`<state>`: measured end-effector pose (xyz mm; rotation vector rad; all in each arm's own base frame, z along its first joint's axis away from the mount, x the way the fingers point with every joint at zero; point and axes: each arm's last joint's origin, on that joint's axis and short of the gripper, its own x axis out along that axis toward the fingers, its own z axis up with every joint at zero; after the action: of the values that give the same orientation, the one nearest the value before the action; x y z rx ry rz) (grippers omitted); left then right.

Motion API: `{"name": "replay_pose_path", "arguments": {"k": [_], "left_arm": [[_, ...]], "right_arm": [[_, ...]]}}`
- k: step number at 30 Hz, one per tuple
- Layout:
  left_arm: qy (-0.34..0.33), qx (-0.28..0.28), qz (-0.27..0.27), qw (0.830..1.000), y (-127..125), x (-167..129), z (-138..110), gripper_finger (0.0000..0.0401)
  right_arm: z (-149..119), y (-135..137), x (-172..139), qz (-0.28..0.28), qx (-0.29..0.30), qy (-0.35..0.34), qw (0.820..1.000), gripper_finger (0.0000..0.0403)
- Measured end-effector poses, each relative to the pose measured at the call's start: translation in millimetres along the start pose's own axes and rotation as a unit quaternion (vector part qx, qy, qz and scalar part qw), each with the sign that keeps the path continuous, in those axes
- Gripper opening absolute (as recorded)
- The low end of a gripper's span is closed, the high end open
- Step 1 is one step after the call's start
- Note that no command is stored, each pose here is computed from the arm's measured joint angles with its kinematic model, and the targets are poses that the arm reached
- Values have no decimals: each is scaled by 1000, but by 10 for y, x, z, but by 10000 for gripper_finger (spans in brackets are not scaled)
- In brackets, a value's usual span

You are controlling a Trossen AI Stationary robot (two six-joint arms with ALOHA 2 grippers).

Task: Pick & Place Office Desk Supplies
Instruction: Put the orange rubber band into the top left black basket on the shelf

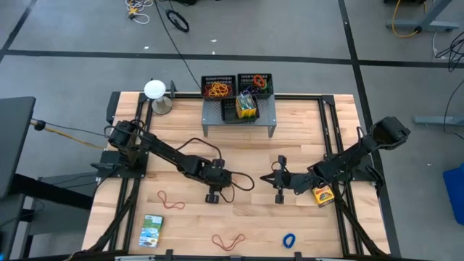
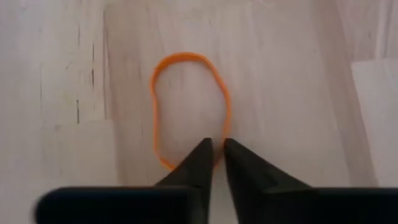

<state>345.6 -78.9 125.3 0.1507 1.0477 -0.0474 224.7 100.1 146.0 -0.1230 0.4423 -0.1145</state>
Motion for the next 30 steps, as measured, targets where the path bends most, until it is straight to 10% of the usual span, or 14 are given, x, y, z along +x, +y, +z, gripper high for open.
{"name": "replay_pose_path", "arguments": {"k": [17, 30], "left_arm": [[19, 7, 85, 996, 84, -1158, 258, 4], [-112, -125, 236, 957, 1318, -2428, 433, 3]], "right_arm": [[0, -7, 4, -2, -3, 1, 1000, 11], [8, -78, 42, -17, 10, 2, 1000, 11]]}}
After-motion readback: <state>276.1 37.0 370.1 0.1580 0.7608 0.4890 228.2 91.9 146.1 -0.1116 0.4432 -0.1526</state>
